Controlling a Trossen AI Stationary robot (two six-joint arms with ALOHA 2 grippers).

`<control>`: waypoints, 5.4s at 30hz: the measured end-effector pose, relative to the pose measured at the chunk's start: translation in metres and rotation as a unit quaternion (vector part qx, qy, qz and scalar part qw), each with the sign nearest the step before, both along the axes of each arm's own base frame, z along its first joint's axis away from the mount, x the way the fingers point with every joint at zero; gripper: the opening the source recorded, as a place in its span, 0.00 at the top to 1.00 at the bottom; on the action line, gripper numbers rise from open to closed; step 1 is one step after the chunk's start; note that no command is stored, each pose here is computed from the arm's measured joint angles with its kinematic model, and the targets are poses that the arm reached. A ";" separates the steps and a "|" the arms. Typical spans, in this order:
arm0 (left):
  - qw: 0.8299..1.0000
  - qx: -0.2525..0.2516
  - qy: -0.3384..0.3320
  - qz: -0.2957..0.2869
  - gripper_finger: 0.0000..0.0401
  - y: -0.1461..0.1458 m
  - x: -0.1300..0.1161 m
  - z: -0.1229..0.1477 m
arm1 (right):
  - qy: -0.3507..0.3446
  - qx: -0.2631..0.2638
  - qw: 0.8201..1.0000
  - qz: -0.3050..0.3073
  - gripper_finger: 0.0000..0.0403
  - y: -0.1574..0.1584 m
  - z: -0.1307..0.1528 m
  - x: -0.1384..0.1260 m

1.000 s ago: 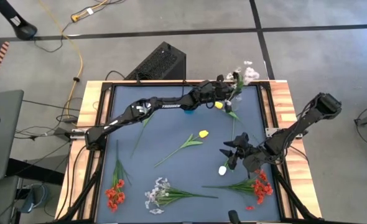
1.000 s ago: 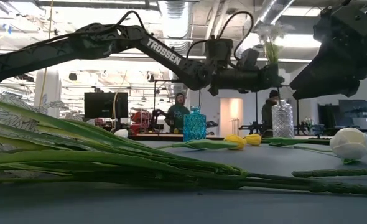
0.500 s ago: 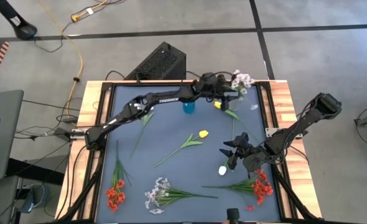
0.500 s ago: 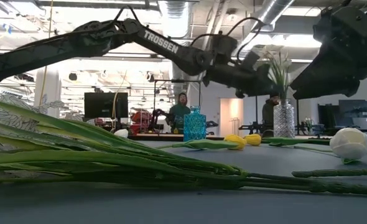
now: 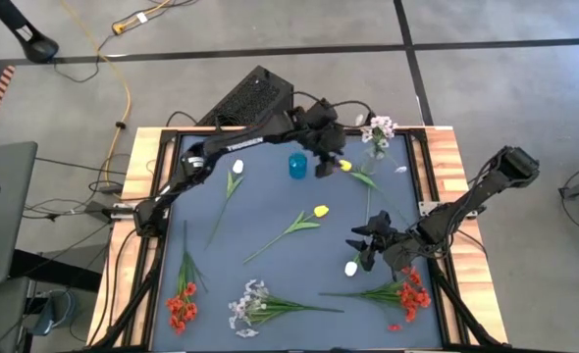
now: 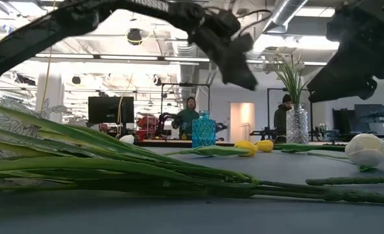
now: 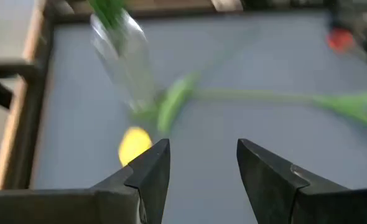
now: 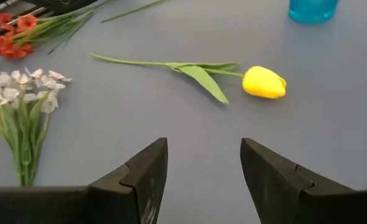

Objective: Sort flowers into vase by color
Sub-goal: Put the white flowers into the transparent vase

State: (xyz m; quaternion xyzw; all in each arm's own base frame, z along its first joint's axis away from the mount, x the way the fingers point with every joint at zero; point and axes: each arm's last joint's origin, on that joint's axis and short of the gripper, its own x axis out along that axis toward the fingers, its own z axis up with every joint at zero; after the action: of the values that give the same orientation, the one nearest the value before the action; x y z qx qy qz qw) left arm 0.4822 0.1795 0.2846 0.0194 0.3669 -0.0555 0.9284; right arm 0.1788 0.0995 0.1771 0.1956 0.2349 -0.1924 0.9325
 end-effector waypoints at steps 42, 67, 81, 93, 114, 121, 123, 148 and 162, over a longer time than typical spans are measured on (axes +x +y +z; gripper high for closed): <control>0.988 -0.086 -0.123 -0.021 0.72 -0.271 -0.225 -0.005 | -0.044 -0.051 0.945 0.319 0.44 0.072 0.025 0.063; 0.984 -0.011 -0.160 -0.071 0.72 -0.308 -0.194 -0.073 | 0.125 -0.013 0.946 0.298 0.49 0.122 -0.051 0.144; 0.985 0.005 -0.171 -0.040 0.72 -0.306 -0.193 -0.072 | 0.165 -0.085 0.945 0.269 0.84 0.133 -0.096 0.136; 0.981 0.006 -0.191 -0.023 0.72 -0.299 -0.190 -0.064 | 0.125 -0.165 0.936 0.286 0.94 0.115 -0.013 0.115; 0.951 -0.003 -0.308 0.005 0.72 -0.262 -0.164 -0.049 | -0.351 -0.181 0.878 0.272 0.95 0.023 0.051 0.025; 0.910 -0.012 -0.412 -0.042 0.72 -0.258 -0.149 -0.048 | -0.349 -0.177 0.896 0.208 0.95 -0.004 0.055 0.041; 0.907 -0.014 -0.419 -0.027 0.72 -0.254 -0.149 -0.046 | -0.349 -0.176 0.898 0.203 0.95 -0.007 0.055 0.042; 0.910 -0.054 -0.412 -0.012 0.72 -0.237 -0.145 -0.047 | -0.331 -0.179 0.913 0.157 0.95 -0.014 0.036 0.084; 0.896 -0.058 -0.440 -0.003 0.72 -0.236 -0.146 -0.041 | -0.314 -0.173 0.921 0.155 0.95 -0.015 0.033 0.085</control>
State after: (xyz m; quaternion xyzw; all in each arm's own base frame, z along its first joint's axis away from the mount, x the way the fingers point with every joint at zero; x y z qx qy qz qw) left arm 0.3362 -0.0563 0.2436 -0.0111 -0.0828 -0.0650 0.9944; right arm 0.2635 0.0850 0.2099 0.0431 -0.0795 -0.0113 0.9958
